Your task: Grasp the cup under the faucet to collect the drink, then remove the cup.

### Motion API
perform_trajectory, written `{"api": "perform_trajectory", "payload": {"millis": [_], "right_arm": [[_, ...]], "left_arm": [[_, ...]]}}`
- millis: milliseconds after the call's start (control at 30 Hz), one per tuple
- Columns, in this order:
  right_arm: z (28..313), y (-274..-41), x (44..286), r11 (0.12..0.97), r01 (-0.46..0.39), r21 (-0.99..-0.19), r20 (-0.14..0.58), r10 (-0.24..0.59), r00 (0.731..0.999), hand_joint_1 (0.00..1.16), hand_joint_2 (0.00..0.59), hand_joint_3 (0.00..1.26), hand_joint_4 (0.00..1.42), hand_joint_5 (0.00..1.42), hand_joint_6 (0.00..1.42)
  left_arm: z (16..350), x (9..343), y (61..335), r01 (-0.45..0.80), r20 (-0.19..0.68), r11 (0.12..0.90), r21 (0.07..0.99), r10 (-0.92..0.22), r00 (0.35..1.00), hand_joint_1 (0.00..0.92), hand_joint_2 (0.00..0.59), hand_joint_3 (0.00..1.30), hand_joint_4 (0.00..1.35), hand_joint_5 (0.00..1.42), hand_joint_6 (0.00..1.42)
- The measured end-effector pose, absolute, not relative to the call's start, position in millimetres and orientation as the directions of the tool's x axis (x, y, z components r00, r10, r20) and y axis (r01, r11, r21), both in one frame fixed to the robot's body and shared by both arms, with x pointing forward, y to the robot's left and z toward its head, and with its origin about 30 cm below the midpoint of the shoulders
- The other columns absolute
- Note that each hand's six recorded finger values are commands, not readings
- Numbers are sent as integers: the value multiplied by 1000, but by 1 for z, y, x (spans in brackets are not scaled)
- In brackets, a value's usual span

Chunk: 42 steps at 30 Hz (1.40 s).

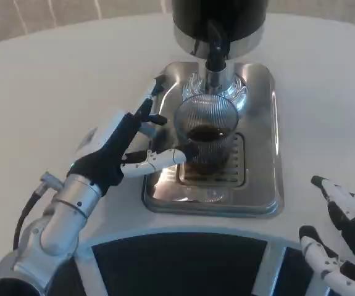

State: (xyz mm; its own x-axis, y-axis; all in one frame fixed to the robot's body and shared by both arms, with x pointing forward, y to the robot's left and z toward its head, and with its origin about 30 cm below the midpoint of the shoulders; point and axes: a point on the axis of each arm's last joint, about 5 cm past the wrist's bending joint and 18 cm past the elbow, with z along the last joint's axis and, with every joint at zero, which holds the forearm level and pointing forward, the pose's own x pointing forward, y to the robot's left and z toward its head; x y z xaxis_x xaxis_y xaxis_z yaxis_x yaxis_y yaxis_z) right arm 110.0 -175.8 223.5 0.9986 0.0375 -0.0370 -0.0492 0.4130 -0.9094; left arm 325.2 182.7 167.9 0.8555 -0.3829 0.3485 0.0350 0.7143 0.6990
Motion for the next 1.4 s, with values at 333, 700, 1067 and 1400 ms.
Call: {"api": "perform_trajectory", "payload": {"millis": [333, 700, 1067, 1400], "right_arm": [[222, -176, 114, 433, -51, -900, -45, 26, 999, 15, 534, 0, 0, 0, 0], [222, -174, 123, 455, -42, -890, -31, 32, 999, 0, 535, 0, 0, 0, 0], [220, -170, 128, 468, -57, -882, -36, 55, 998, 0, 535, 0, 0, 0, 0], [220, -171, 127, 476, -53, -878, -40, 36, 999, 0, 535, 2, 0, 0, 0]], "left_arm": [[168, 326, 183, 27, 359, 713, 700, -385, 850, 321, 57, 0, 67, 343, 349], [181, 325, 198, 18, 392, 681, 732, -443, 806, 303, 55, 0, 77, 314, 270], [188, 322, 215, 3, 404, 681, 732, -439, 803, 301, 52, 0, 55, 294, 260], [184, 322, 205, 55, 387, 682, 729, -477, 789, 379, 54, 0, 55, 320, 301]]}}
